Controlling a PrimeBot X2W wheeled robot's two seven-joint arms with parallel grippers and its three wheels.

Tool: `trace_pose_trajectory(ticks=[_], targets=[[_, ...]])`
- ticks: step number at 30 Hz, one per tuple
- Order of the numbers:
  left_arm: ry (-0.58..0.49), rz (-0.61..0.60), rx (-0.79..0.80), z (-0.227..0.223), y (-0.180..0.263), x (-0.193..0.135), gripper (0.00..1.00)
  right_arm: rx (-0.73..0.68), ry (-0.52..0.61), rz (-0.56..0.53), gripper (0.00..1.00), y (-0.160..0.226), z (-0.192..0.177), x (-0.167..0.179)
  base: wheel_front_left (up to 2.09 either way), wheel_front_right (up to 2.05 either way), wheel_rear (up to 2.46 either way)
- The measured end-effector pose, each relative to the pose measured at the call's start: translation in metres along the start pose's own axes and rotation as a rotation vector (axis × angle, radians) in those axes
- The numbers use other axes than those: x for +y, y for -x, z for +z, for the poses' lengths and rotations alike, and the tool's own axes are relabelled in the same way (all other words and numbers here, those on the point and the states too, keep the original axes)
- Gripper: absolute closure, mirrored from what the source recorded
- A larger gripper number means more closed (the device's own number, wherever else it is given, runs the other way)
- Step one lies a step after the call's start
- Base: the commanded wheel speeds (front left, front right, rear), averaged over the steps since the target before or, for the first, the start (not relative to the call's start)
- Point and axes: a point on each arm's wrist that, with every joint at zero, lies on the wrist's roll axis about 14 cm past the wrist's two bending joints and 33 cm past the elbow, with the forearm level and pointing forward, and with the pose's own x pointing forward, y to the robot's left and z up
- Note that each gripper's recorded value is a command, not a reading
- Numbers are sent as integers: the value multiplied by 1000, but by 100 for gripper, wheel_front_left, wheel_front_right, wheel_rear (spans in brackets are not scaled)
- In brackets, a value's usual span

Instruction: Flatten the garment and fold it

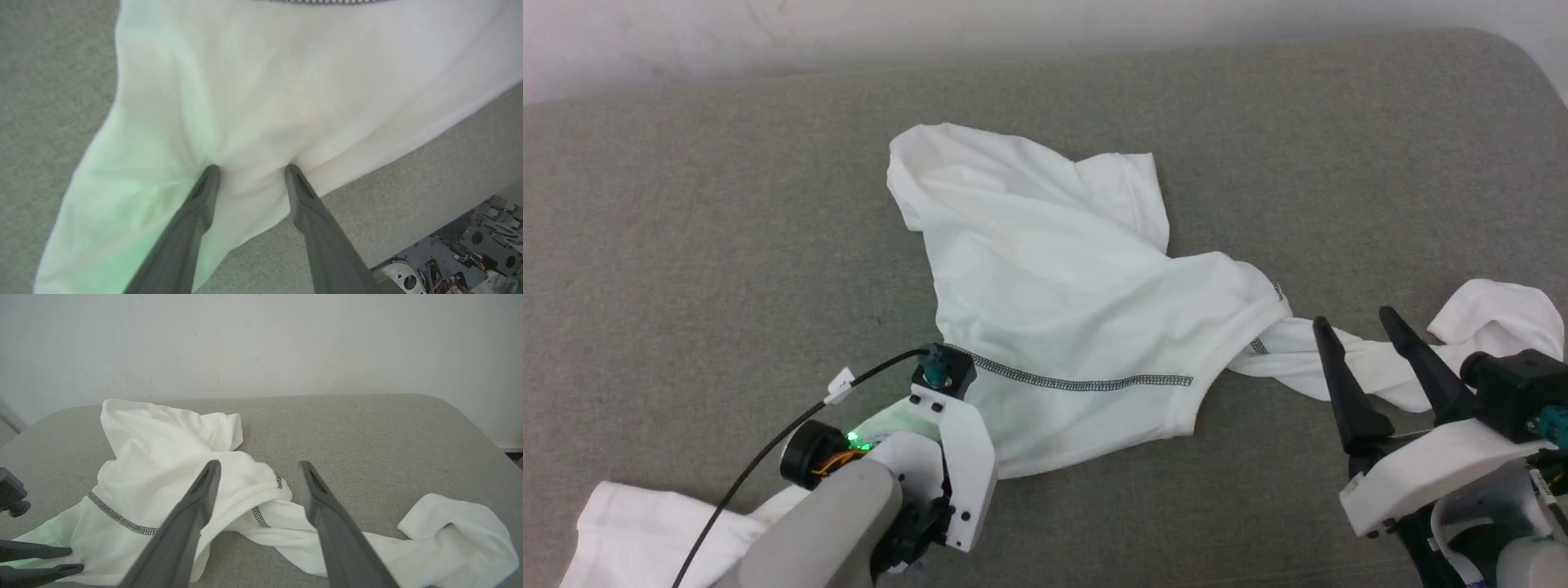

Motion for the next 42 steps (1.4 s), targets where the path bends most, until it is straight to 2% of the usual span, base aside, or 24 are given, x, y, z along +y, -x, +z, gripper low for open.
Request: trace_pose_trajectory(ticks=[8, 13, 17, 24, 31, 32, 33, 34, 39, 42], targets=[[-3, 17, -91, 12, 20, 10, 100, 5, -16, -42, 0, 0, -3, -16, 0, 0, 0], [13, 138, -223, 35, 63, 53, 100, 0, -26, -39, 0, 2, -1, -15, 0, 0, 0], [38, 234, -247, 26, 92, 86, 100, -3, -27, -31, 0, 2, 0, -13, 0, 0, 0], [184, 380, -160, -23, 106, 136, 100, 29, -33, -34, 0, 1, -9, -14, 0, 0, 0], [302, 468, -236, -33, 92, 162, 100, 68, -28, -35, 0, 0, -19, -14, 0, 0, 0], [315, 469, -259, -31, 89, 161, 86, 76, -25, -35, 0, 0, -21, -14, 0, 0, 0], [324, 467, -273, -30, 86, 159, 38, 83, -23, -35, 0, 0, -23, -14, 0, 0, 0], [330, 461, -291, -27, 83, 155, 0, 95, -24, -36, 0, 0, -26, -14, 0, 0, 0], [342, 482, -505, 5, 96, 154, 0, 158, -21, -15, 0, 2, -40, -6, 0, 0, 0], [332, 513, -651, 22, 116, 154, 0, 245, -19, 5, 0, 5, -60, 1, 0, 0, 0]])
